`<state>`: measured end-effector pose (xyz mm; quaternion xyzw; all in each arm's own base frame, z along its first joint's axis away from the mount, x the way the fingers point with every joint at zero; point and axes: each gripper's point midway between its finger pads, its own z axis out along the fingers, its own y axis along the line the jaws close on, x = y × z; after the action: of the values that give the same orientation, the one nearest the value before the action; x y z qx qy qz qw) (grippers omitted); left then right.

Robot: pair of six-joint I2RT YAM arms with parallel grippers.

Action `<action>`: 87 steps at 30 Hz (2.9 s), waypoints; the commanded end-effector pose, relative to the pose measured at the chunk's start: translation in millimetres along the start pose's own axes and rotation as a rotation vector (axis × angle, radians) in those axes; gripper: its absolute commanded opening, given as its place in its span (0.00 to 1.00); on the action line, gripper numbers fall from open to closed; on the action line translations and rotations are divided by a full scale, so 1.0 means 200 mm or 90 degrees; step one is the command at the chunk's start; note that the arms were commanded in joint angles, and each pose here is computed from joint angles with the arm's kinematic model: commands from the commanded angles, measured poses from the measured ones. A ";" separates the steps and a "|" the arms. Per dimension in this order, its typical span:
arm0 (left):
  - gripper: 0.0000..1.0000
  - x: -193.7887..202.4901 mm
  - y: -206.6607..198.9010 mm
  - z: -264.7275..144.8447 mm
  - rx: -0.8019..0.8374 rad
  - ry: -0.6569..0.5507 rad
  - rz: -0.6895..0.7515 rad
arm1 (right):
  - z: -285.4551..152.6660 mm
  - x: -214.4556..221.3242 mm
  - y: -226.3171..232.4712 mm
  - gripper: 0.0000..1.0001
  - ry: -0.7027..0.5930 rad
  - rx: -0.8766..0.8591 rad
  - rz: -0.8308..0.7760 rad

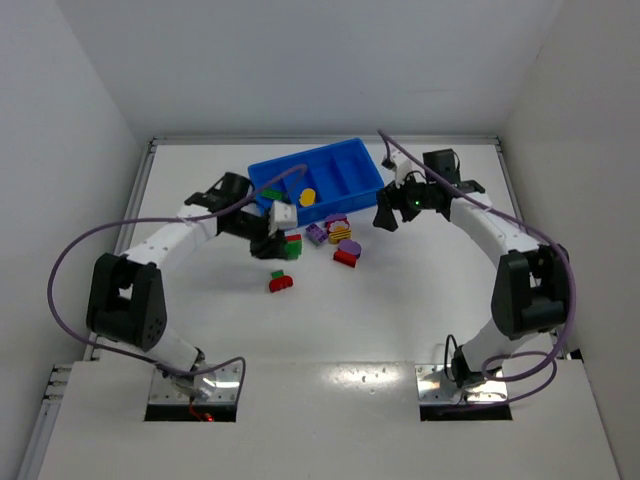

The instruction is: Sort the legos into containers by color

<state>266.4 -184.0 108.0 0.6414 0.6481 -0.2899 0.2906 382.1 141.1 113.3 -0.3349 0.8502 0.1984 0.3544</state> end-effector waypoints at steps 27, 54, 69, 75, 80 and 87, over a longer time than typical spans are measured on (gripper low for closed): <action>0.16 -0.94 0.49 -0.47 0.095 -0.576 -0.513 | -0.14 -0.89 0.43 0.81 -0.299 -0.465 0.259; 0.16 -0.91 0.55 -0.40 0.129 -0.555 -0.503 | -0.06 -0.93 0.64 0.82 -0.271 -0.515 0.224; 0.16 -0.93 0.50 -0.37 0.154 -0.542 -0.486 | 0.01 -0.99 0.69 0.70 -0.264 -0.535 0.203; 0.15 -0.92 0.53 -0.36 0.151 -0.546 -0.487 | 0.01 -0.94 0.73 0.37 -0.243 -0.542 0.190; 0.15 -0.91 0.59 -0.41 0.117 -0.570 -0.485 | 0.00 -0.88 0.74 0.10 -0.234 -0.533 0.177; 0.15 -0.80 0.80 -0.58 0.018 -0.620 -0.500 | -0.06 -0.79 0.70 0.03 -0.221 -0.500 0.160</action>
<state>402.8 -224.9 284.0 0.1576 0.6426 -0.6659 0.3447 369.3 308.7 238.8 -0.2594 0.6870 0.6161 0.2848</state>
